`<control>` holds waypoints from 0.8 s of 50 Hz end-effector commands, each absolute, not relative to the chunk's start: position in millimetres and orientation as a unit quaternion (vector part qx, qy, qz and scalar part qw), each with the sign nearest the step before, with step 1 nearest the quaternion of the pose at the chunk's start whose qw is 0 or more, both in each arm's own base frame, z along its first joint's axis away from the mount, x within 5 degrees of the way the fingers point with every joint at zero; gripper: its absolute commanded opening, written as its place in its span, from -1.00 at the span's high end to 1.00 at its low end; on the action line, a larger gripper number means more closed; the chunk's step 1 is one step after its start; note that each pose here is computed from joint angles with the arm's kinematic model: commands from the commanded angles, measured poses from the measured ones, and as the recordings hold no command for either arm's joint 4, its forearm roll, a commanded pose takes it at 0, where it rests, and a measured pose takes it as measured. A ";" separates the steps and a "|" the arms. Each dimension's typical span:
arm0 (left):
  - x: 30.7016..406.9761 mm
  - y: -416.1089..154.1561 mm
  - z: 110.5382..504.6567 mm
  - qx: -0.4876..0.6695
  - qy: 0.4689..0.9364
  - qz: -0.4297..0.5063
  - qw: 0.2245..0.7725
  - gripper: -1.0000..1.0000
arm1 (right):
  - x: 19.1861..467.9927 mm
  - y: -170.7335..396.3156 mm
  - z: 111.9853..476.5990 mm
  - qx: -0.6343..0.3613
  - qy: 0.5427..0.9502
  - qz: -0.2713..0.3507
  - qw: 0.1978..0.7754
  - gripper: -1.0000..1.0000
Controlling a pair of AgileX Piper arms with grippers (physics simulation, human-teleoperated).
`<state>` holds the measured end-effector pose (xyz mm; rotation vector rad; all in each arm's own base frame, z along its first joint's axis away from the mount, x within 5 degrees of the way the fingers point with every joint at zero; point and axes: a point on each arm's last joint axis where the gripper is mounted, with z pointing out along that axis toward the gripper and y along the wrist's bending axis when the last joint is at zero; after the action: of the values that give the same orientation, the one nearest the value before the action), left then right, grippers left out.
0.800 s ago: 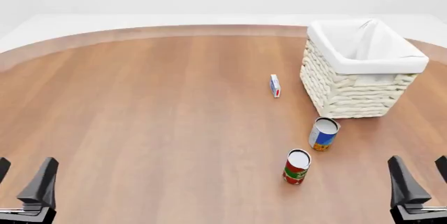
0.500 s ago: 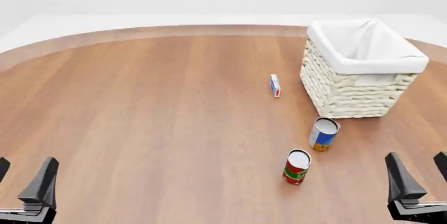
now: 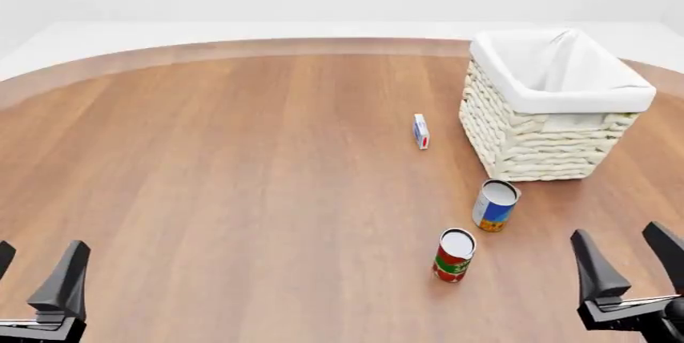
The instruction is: Pick up the alphabet soup and the cream cheese box, and put them in the basket.
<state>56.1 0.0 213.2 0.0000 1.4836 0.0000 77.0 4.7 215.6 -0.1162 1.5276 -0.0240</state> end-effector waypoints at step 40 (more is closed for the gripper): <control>56.1 0.0 213.2 0.000 0.676 0.000 0.737 -1.00 | 149.1 10.3 196.0 -0.082 0.719 -0.031 0.689 -1.00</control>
<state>56.1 0.0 213.2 0.0000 1.4836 0.0000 134.0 9.5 205.0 -0.1797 1.5892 -0.0649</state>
